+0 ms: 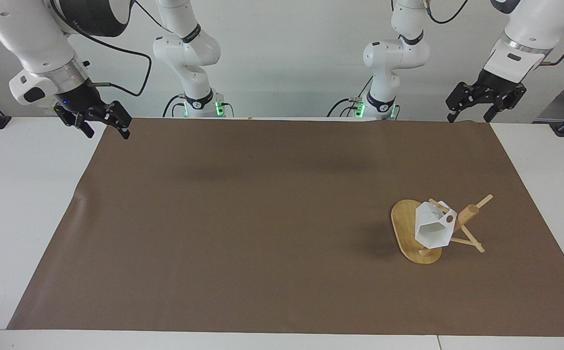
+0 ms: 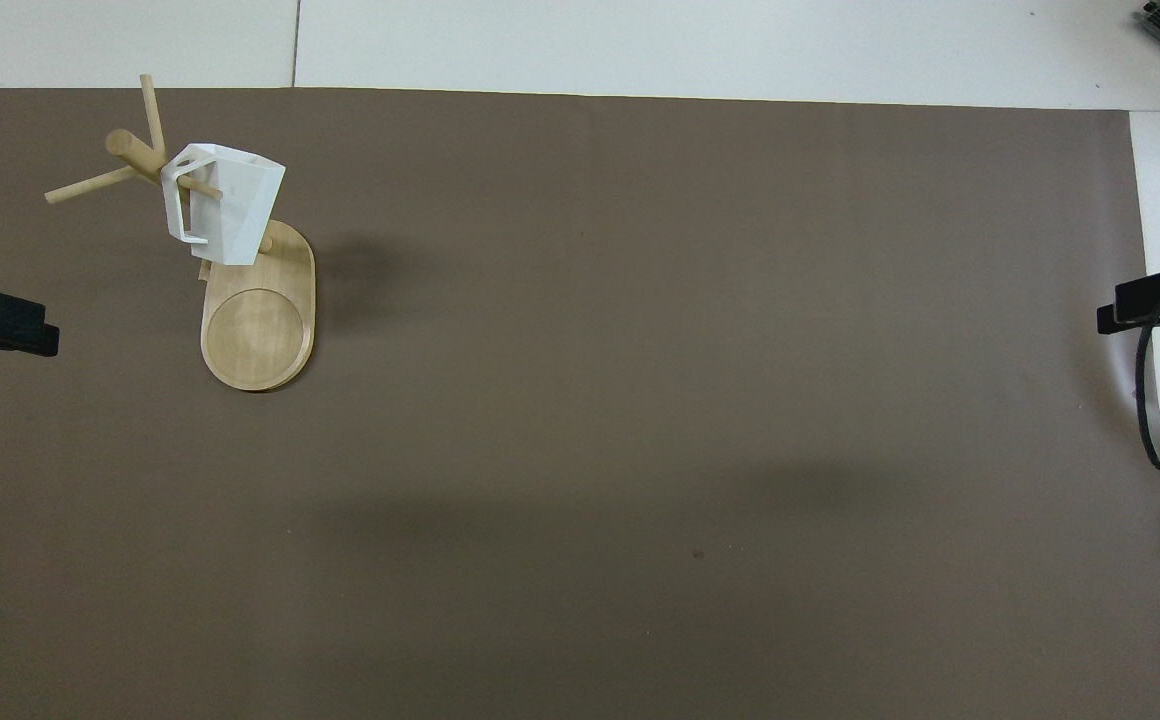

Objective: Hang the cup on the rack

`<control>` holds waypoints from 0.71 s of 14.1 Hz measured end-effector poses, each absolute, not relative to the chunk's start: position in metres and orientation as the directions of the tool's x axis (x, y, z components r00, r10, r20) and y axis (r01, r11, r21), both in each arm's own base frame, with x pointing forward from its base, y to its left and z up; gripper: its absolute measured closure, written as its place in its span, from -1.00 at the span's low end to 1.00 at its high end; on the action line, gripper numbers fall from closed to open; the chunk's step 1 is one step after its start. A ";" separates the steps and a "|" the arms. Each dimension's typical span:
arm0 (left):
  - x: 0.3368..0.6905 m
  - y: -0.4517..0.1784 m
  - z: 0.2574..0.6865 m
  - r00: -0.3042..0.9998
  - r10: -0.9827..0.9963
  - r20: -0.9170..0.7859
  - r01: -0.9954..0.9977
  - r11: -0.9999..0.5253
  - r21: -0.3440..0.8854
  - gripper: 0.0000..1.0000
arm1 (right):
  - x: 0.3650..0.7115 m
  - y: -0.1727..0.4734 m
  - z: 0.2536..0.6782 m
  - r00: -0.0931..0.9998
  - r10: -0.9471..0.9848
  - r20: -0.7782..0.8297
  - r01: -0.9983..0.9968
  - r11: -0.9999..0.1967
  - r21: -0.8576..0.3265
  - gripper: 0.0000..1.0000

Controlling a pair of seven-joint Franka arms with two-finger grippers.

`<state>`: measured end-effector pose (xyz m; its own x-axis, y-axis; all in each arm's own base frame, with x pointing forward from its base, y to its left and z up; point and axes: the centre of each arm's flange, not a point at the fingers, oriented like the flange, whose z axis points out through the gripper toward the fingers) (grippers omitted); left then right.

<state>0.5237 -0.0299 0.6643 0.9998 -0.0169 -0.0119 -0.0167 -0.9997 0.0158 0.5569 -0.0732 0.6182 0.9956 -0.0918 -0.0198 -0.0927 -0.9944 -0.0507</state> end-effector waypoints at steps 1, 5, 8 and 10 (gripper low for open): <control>0.523 -0.028 0.664 1.000 -0.015 -0.019 -0.015 -1.000 0.016 -1.00 | 0.557 -0.073 0.618 0.996 -0.092 -0.020 -0.093 -0.994 -0.051 -1.00; 0.522 -0.031 0.664 0.999 -0.027 -0.019 -0.027 -1.000 0.016 -1.00 | 0.557 -0.073 0.618 0.996 -0.092 -0.020 -0.093 -0.994 -0.051 -1.00; 0.521 -0.026 0.665 0.999 -0.035 -0.022 -0.034 -0.999 0.019 -1.00 | 0.557 -0.073 0.618 0.996 -0.092 -0.020 -0.093 -0.994 -0.051 -1.00; 0.521 -0.021 0.665 0.999 -0.032 -0.023 -0.032 -0.999 0.020 -1.00 | 0.557 -0.073 0.618 0.996 -0.092 -0.020 -0.093 -0.994 -0.051 -1.00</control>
<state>0.5207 -0.0210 0.6655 0.9992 -0.0323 -0.0232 -0.0319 -0.9993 0.0202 0.5569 -0.0732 0.6181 0.9956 -0.0918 -0.0198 -0.0927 -0.9944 -0.0507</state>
